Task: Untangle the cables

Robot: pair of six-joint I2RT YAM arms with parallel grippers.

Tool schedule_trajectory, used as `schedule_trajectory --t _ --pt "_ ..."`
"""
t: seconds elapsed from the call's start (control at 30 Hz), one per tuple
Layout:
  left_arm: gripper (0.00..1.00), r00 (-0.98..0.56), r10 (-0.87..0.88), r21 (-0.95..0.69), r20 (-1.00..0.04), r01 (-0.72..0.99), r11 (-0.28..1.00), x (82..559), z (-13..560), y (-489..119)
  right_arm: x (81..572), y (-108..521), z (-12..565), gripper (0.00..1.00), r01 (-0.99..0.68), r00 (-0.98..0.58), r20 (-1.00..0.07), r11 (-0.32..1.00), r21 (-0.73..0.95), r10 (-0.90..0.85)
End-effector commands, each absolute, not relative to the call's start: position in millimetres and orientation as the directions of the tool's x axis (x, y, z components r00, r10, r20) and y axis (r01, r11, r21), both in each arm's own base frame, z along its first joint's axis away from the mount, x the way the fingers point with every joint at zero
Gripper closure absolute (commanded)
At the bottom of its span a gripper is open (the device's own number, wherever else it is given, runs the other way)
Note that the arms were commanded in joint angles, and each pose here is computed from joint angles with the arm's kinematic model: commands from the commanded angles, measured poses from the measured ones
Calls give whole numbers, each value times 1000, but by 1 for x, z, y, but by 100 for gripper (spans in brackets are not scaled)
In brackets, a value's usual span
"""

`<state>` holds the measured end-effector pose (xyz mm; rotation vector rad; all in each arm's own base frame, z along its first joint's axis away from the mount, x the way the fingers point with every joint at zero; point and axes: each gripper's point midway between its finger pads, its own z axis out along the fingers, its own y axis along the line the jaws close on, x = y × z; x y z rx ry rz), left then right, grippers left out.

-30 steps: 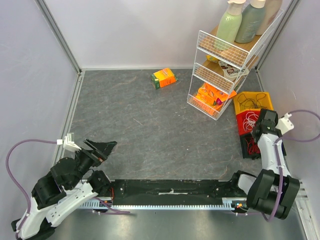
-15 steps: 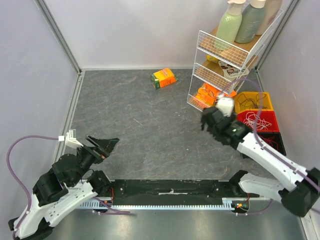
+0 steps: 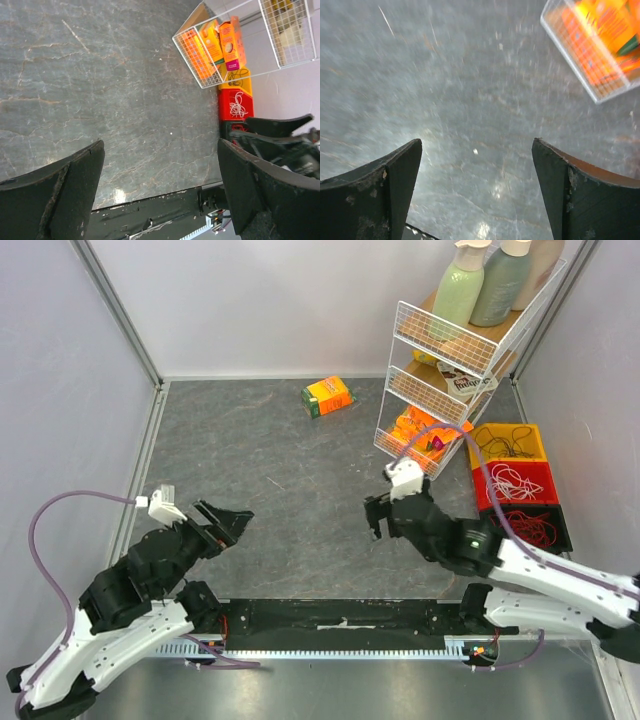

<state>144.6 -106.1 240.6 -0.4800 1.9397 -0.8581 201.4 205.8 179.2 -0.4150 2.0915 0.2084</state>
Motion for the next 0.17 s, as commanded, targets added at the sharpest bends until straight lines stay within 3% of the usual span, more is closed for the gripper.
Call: schedule_trajectory --t 0.0,0.13 --pt "1 -410 -626 -727 -663 153 669 153 289 -110 207 192 268 2 -415 -240 -968 909 39 -68" --pt "1 -341 -595 -682 -728 266 681 157 325 -115 197 169 328 2 -448 -88 -995 890 80 45"
